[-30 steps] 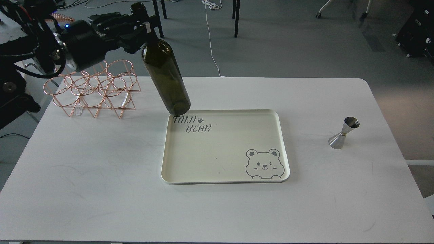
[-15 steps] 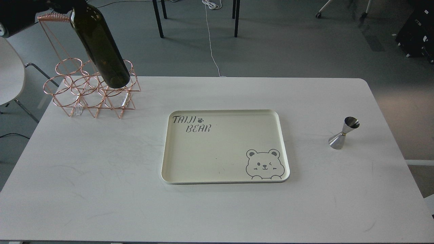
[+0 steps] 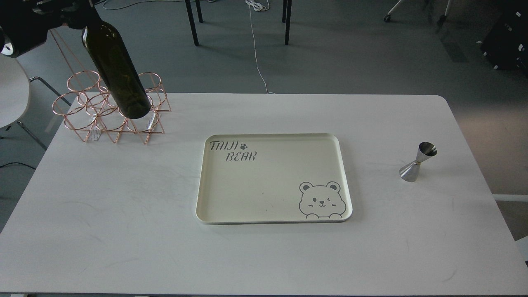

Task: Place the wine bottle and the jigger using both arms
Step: 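Lift the bottle with the left gripper and carry it over the copper rack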

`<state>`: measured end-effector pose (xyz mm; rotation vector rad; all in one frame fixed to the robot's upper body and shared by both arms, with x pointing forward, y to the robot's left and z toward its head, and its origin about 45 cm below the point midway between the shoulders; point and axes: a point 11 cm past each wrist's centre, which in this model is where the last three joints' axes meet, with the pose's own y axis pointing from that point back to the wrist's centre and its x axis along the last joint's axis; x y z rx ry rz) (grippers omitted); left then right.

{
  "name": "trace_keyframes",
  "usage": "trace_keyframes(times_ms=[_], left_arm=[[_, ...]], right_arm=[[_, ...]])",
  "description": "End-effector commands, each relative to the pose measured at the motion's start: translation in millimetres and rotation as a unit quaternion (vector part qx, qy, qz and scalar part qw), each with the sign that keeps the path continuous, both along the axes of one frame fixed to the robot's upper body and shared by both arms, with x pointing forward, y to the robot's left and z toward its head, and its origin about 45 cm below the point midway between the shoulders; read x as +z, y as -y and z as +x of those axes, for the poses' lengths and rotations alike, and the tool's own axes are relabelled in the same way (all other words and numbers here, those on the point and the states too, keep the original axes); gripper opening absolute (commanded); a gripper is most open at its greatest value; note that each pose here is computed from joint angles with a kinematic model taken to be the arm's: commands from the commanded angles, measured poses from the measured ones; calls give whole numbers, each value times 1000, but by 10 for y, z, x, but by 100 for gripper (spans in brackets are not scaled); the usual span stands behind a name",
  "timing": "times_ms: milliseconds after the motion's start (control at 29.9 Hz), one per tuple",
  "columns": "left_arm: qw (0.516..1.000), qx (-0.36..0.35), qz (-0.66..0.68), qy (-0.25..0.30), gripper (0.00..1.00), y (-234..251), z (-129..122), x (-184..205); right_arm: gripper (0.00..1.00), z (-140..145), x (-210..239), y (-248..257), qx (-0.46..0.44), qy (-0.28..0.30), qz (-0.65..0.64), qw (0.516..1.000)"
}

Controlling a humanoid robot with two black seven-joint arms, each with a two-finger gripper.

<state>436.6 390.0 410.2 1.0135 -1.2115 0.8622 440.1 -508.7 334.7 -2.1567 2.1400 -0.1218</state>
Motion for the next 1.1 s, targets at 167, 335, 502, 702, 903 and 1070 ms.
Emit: trace_keyframes(times_ms=[167, 335, 502, 702, 903, 1070], left_arm=[[1000, 6, -3, 2, 20, -17, 35, 8], [1000, 5, -6, 12, 20, 11, 63, 42], [1000, 6, -8, 12, 20, 18, 80, 25], [1000, 4, 6, 14, 20, 30, 81, -38], [999, 0, 20, 29, 21, 52, 100, -108], [999, 0, 19, 27, 22, 49, 97, -124]], right_arm=[[96, 0, -1, -1, 0, 0, -1, 1000], [96, -3, -6, 1, 0, -1, 0, 1000], [96, -5, -14, 0, 1, -2, -1, 1000], [96, -5, -13, 2, 1, -1, 1, 1000], [96, -5, -13, 2, 1, -1, 1, 1000], [96, -8, -20, 3, 0, -2, 1, 1000]])
